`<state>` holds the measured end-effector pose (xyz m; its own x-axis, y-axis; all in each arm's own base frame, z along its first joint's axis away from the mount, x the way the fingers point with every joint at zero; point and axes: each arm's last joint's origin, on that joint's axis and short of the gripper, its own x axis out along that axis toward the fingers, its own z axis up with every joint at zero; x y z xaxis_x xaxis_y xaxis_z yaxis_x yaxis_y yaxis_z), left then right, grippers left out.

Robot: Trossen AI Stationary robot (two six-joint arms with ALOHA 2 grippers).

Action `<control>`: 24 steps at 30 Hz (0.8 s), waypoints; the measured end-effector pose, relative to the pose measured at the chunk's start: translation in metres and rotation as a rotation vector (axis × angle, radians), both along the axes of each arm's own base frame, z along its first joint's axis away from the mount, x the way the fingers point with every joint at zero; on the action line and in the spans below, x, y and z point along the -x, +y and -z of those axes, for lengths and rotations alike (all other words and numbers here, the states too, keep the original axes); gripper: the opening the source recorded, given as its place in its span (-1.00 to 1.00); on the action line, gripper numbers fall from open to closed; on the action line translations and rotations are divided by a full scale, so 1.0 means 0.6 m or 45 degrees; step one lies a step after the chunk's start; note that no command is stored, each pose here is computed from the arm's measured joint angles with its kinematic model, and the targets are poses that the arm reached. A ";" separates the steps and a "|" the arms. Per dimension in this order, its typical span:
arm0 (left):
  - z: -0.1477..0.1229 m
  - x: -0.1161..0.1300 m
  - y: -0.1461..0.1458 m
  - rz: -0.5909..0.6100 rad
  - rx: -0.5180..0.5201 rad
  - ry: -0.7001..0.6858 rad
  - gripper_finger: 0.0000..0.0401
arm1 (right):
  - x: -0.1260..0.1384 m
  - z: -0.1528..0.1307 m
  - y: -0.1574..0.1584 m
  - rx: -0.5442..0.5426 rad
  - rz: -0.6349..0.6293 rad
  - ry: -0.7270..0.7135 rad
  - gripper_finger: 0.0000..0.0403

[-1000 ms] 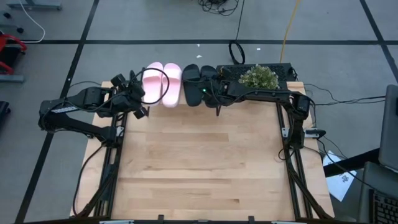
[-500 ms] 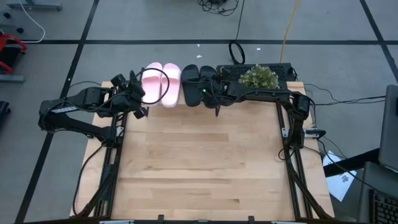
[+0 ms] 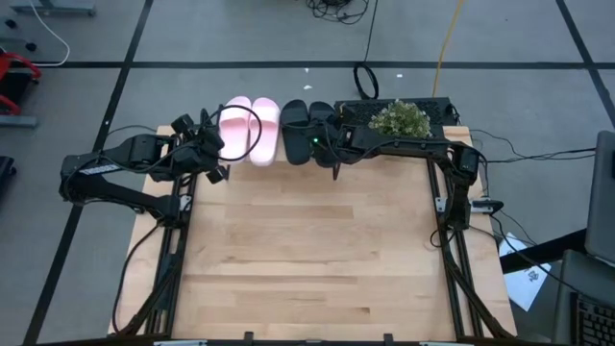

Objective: Pick and place slides into the shelf
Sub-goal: Put the black slipper on the shelf

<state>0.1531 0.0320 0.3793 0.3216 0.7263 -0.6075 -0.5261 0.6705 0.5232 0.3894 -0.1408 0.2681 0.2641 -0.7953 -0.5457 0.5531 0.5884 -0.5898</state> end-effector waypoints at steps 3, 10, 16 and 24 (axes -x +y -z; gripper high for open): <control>0.000 0.000 0.000 -0.001 0.000 -0.001 -0.84 | 0.000 0.000 0.000 0.000 0.000 0.000 -0.31; 0.000 0.000 0.000 0.000 0.000 -0.001 -0.84 | -0.003 -0.004 0.010 0.013 -0.037 0.013 -0.20; 0.000 0.000 0.000 -0.002 0.001 -0.002 -0.84 | -0.003 -0.019 0.027 0.015 -0.084 -0.015 -0.14; 0.001 -0.001 -0.002 0.029 0.051 -0.004 -0.84 | -0.006 -0.020 0.043 0.006 -0.128 -0.010 -0.11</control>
<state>0.1535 0.0310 0.3785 0.3394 0.6941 -0.6349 -0.5120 0.7025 0.4943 0.3930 -0.1151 0.2801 0.3468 -0.7673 -0.5394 0.4965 0.6381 -0.5885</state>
